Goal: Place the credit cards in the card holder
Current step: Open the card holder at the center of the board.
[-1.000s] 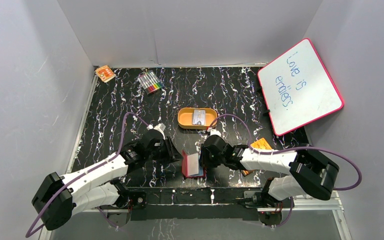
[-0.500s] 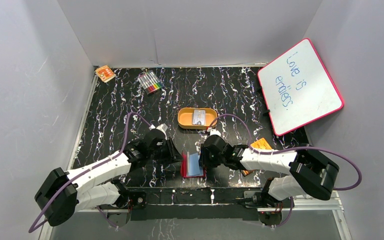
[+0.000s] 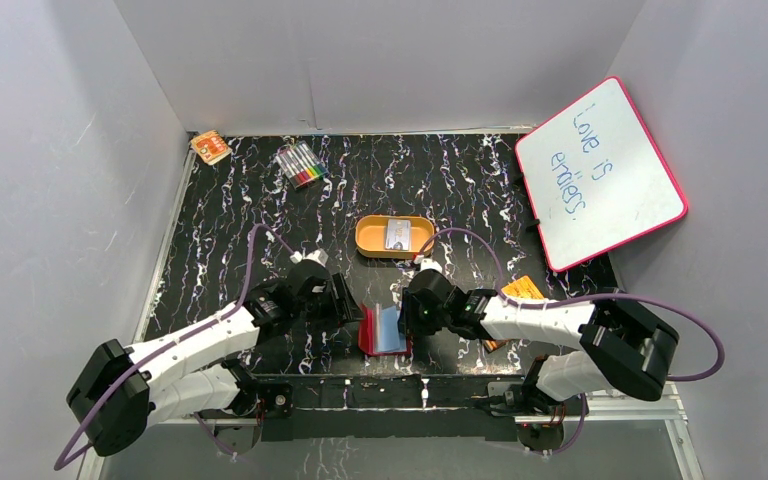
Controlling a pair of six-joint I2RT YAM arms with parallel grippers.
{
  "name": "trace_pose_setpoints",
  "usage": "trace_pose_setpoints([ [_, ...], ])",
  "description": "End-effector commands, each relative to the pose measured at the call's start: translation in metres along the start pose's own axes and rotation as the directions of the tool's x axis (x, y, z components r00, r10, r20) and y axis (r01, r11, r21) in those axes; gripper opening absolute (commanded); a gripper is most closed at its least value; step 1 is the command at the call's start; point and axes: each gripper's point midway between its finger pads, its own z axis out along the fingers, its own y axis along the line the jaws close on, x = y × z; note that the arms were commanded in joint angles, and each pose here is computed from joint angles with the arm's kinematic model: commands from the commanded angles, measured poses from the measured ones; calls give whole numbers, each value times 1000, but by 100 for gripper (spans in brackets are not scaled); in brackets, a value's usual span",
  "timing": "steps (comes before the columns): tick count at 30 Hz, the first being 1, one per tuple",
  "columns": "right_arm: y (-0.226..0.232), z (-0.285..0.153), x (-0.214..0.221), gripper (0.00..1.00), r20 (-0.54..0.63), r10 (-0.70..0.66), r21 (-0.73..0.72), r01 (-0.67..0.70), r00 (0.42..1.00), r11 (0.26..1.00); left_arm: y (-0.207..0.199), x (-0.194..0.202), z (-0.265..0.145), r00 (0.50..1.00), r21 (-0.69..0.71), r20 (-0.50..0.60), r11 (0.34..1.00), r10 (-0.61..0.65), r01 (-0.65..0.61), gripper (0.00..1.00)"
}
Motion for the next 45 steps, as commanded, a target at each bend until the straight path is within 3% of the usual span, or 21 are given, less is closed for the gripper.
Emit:
trace_pose_setpoints([
  [1,-7,-5,2,34,-7,-14,22,14,1000,1000,-3,-7,-7,1000,-5,30,1000,1,0,61],
  [5,-6,-6,1,34,-8,-18,20,18,1000,1000,-12,-11,-10,999,38,50,999,-16,14,77],
  [8,-5,-5,0,34,-8,-21,21,21,1000,1000,-21,-15,-12,998,70,59,997,-14,10,84],
  [22,-1,-3,-3,33,-12,-38,19,39,999,999,-53,-15,-2,996,131,-7,987,94,-93,89],
  [27,-1,-4,-4,33,-12,-40,22,40,999,999,-36,-2,11,993,78,-59,992,104,-99,79],
  [37,-7,-9,0,35,-14,-33,35,34,999,999,10,13,17,994,-37,-64,996,84,-86,39],
  [45,-11,-14,0,36,-4,-25,45,25,1000,999,29,17,21,995,-95,-62,992,76,-81,21],
])
